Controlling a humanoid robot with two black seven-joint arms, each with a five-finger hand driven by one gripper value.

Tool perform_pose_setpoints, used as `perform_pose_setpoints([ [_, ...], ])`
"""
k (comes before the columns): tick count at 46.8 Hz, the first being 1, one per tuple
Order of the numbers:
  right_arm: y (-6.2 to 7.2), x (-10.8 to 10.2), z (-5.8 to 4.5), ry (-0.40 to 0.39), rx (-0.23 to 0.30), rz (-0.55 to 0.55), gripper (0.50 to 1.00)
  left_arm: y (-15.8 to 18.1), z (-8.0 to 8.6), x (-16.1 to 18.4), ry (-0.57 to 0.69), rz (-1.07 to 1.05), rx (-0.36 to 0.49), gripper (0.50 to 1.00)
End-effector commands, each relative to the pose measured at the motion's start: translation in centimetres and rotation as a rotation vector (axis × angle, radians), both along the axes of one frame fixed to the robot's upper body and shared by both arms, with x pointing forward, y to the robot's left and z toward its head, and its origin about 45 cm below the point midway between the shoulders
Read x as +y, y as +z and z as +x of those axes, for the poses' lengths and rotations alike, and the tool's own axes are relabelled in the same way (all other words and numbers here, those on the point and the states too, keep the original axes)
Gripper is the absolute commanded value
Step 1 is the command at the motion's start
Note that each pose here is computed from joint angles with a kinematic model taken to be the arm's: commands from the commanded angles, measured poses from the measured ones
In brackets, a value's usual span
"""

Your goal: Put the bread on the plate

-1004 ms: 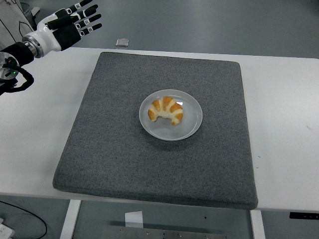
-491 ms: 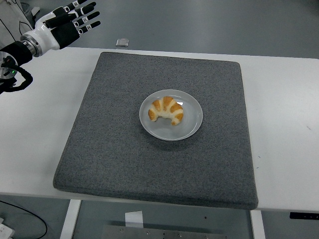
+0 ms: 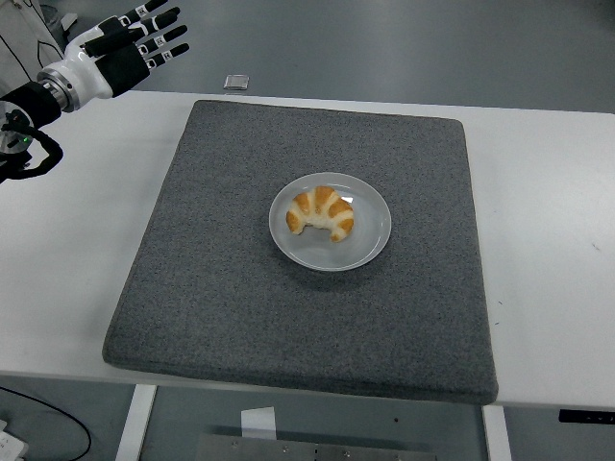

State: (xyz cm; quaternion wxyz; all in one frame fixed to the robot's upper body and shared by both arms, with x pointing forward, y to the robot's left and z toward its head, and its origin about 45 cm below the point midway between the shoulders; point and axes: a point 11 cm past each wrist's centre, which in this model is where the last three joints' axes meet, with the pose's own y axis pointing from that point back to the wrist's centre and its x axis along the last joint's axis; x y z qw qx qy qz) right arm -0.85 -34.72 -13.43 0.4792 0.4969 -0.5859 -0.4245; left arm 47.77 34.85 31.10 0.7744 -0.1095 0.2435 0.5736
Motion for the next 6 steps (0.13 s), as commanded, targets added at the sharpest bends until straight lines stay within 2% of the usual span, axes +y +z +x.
perform_pose_setpoints([
  [1, 0.00, 0.00, 0.00, 0.000, 0.000, 0.000, 0.932, -0.42, -0.07, 0.17, 0.006, -0.002, 0.007, 1.000],
  [6, 0.01, -0.10, 0.00, 0.000, 0.000, -0.009, 0.932, -0.56, -0.12, 0.20, 0.005, -0.003, 0.009, 1.000],
])
